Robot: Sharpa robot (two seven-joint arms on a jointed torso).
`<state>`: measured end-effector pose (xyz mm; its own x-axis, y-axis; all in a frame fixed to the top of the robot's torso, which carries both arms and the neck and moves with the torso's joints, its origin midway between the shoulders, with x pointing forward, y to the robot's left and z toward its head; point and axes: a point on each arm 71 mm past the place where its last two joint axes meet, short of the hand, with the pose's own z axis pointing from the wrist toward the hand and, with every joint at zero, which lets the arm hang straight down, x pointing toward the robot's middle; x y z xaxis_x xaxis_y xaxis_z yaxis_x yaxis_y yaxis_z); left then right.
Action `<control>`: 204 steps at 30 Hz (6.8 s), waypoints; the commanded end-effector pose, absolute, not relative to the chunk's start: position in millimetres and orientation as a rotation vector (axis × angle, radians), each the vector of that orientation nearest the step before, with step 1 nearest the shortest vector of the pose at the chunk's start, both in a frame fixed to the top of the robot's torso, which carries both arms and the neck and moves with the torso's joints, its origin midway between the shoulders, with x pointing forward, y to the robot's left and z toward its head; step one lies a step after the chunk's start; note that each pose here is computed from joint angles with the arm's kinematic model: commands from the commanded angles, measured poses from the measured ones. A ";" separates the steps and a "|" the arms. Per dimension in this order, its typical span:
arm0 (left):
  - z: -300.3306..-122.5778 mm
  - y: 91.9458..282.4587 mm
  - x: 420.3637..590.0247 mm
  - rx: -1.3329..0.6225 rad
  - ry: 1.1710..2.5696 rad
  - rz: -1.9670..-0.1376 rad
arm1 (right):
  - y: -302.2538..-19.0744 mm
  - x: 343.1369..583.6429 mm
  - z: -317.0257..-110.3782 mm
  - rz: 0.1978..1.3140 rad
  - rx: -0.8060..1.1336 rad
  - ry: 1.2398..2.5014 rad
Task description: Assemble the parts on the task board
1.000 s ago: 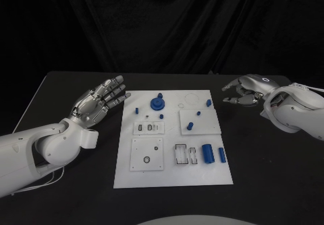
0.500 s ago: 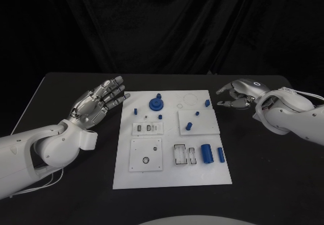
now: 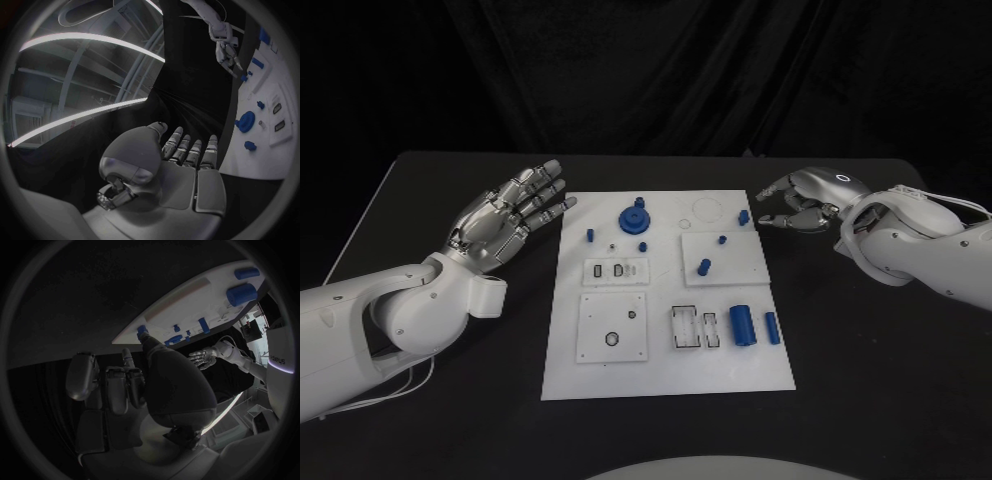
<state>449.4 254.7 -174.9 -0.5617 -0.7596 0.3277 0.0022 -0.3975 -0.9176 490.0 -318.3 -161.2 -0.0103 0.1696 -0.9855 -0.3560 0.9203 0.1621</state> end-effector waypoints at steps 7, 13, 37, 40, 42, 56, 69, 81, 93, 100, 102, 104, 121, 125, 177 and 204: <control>-173.9 254.0 448.1 -1.048 1.304 -2.032 | -310.4 490.3 -165.0 0.433 -0.156 1.528; -174.0 255.4 448.0 -1.051 1.306 -2.027 | -303.1 491.9 -167.7 0.444 -0.166 1.540; -175.0 257.3 449.3 -1.053 1.312 -2.022 | -292.2 499.4 -172.4 0.439 -0.172 1.565; -175.1 257.6 449.4 -1.053 1.312 -2.022 | -291.6 500.1 -172.4 0.439 -0.172 1.562; -175.1 257.6 449.5 -1.053 1.312 -2.024 | -291.3 500.4 -172.4 0.439 -0.171 1.561; -174.7 255.6 448.8 -1.048 1.313 -2.051 | -291.1 502.6 -172.7 0.426 -0.168 1.552; -175.5 254.9 449.2 -1.049 1.321 -2.056 | -290.5 503.9 -172.4 0.418 -0.163 1.544; -175.9 255.7 449.1 -1.051 1.324 -2.054 | -287.2 499.0 -163.9 0.466 -0.184 1.435; -175.9 257.0 448.6 -1.054 1.324 -2.047 | -254.9 475.7 -134.9 0.573 -0.227 1.361; -176.0 256.6 448.6 -1.055 1.324 -2.043 | -208.2 450.0 -123.9 0.677 -0.326 1.383; -176.1 256.3 448.7 -1.055 1.325 -2.042 | -196.3 446.0 -124.4 0.702 -0.352 1.397; -176.2 255.7 448.9 -1.055 1.327 -2.043 | -185.5 443.2 -126.7 0.723 -0.375 1.413; -176.5 251.0 449.2 -1.054 1.333 -2.046 | -120.1 444.4 -159.1 0.735 -0.490 1.527; -176.6 249.6 449.3 -1.053 1.336 -2.049 | -113.9 447.7 -164.6 0.697 -0.490 1.547; -179.0 246.3 454.0 -1.052 1.356 -2.057 | -93.5 452.9 -181.5 0.633 -0.523 1.580; -178.1 250.4 450.1 -1.054 1.340 -2.058 | -98.2 445.5 -176.0 0.711 -0.526 1.520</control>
